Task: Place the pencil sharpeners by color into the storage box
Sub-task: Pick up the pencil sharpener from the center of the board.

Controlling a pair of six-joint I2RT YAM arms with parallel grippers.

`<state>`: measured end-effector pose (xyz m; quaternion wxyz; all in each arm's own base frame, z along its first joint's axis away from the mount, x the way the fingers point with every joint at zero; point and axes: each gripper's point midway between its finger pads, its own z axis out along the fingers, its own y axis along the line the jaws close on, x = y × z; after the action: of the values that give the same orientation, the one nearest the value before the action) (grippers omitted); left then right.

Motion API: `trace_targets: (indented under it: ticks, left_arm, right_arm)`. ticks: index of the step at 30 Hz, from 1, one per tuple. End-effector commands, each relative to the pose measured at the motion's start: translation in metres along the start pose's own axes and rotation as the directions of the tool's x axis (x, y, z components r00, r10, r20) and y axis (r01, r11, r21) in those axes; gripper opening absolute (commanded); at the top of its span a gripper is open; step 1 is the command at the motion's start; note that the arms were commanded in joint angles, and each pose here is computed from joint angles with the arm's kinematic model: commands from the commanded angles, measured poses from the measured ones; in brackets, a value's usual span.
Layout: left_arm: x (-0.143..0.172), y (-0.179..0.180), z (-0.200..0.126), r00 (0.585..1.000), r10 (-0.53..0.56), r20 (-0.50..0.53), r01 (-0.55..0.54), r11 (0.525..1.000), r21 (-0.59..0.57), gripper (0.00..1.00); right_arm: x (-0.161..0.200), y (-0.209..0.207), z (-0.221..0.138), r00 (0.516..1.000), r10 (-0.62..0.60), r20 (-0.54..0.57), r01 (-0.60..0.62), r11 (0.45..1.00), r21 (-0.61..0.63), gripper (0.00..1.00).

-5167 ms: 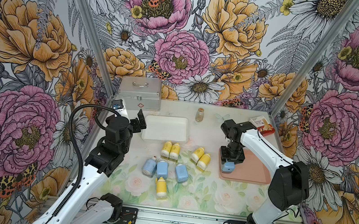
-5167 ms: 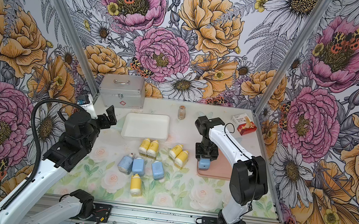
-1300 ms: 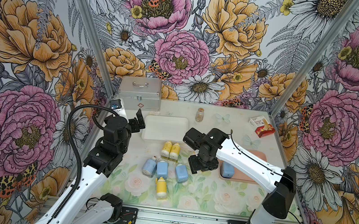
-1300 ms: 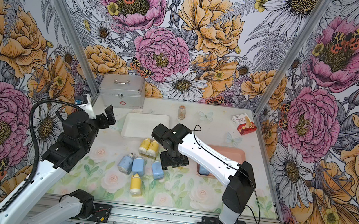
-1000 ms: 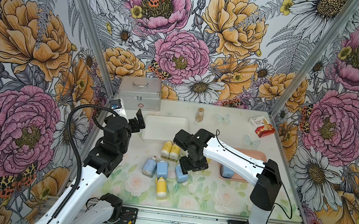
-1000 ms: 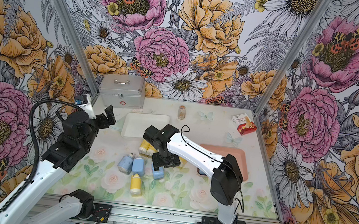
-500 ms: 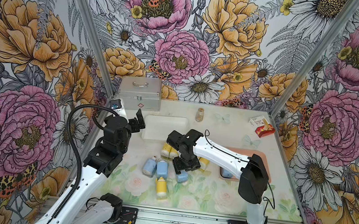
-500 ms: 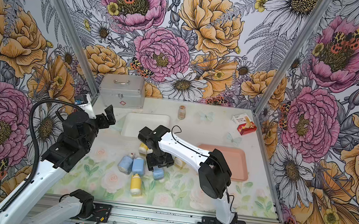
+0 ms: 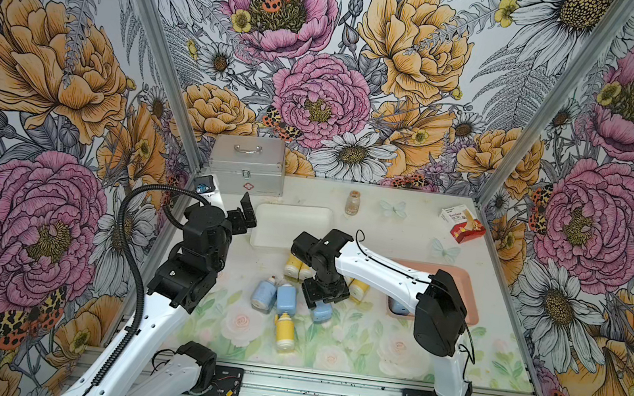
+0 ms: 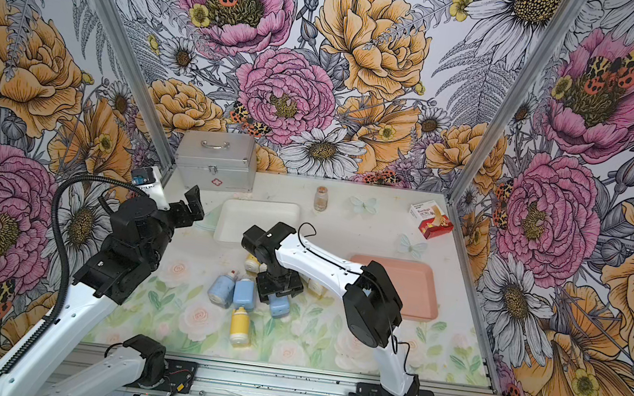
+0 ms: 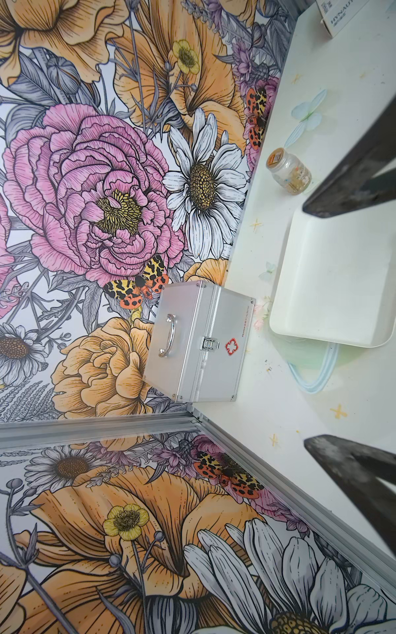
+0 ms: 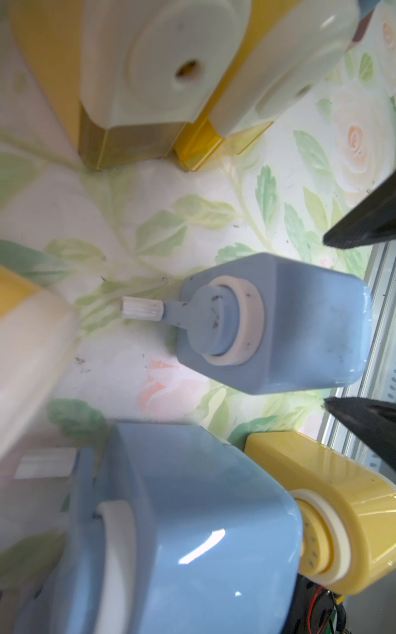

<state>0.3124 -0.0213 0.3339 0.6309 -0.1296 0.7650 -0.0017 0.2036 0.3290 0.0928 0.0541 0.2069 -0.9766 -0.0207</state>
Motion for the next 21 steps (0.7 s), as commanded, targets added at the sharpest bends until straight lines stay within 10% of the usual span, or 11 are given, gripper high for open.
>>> trace_targets:
  ticks: [1, 21]
  left_arm:
    - [0.0, 0.001, -0.001, 1.0, -0.011, 0.0, 0.011, 1.0, 0.007, 0.99]
    - [-0.002, 0.002, -0.003, 1.0, -0.013, 0.007, 0.013, 1.0, 0.007, 0.98]
  right_arm:
    - [-0.009, 0.009, 0.003, 1.0, -0.021, 0.012, 0.021, 1.0, -0.019, 0.69]
    - [-0.01, 0.008, 0.026, 1.0, -0.013, -0.022, 0.013, 1.0, -0.012, 0.61]
